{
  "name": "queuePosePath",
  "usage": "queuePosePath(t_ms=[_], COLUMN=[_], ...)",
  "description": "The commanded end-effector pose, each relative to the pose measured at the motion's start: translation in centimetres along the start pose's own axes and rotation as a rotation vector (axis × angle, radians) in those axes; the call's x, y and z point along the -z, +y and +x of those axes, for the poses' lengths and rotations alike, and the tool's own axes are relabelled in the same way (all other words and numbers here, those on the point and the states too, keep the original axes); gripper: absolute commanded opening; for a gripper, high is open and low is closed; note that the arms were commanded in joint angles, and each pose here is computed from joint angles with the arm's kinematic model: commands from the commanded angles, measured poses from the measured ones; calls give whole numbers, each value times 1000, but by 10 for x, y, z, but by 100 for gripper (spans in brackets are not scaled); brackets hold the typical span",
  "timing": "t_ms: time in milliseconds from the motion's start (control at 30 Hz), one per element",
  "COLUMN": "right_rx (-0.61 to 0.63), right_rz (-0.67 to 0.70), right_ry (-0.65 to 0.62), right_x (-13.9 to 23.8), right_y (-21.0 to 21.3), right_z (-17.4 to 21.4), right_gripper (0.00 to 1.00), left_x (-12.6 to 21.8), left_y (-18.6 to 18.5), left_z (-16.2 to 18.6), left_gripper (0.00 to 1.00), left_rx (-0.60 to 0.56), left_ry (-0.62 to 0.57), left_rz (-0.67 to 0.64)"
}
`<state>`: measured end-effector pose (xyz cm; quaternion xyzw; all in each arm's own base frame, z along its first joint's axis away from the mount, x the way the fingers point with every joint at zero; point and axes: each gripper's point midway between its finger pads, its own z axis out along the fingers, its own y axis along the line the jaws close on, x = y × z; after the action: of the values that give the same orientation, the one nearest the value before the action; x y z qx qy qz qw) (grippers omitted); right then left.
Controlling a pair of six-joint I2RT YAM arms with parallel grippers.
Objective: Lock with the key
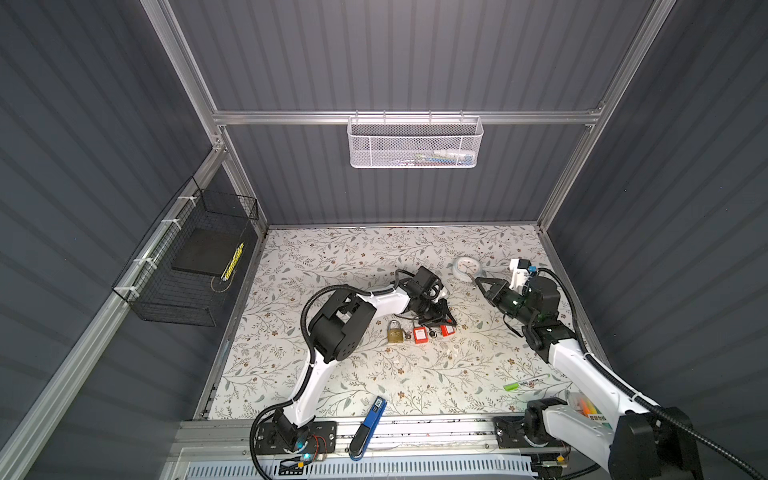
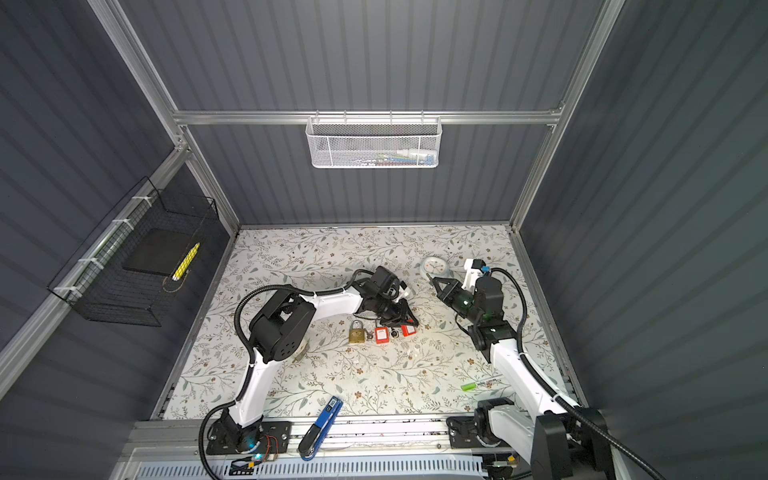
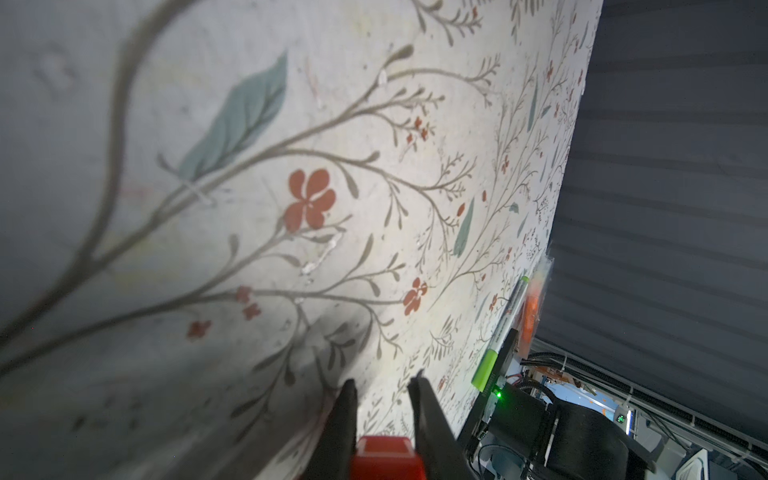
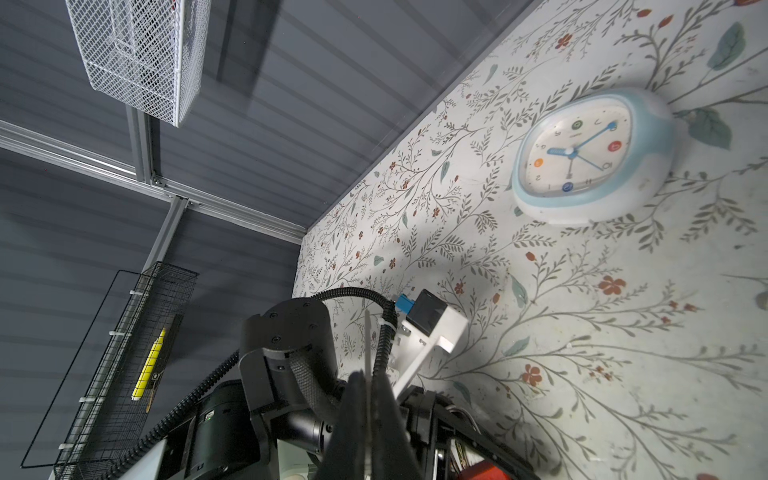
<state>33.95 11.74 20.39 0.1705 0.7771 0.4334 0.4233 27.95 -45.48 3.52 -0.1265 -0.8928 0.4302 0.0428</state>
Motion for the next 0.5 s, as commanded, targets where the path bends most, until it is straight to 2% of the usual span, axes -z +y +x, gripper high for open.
queuePosePath(t_ms=[0, 233, 467], right_rx=[19, 22, 23], right_rz=[-2, -3, 0], right_ry=[-13, -18, -24], right_x=[4, 5, 5], right_y=[0, 0, -1], right_z=[-1, -2, -4], right_gripper=[0, 0, 0], left_x=[-4, -5, 1], left_y=[-6, -4, -5], left_z=[2, 2, 0], left_gripper=[4, 26, 41], left_rx=[-1, 6, -5], left_ry=[27, 32, 12], left_rz=[8, -7, -40])
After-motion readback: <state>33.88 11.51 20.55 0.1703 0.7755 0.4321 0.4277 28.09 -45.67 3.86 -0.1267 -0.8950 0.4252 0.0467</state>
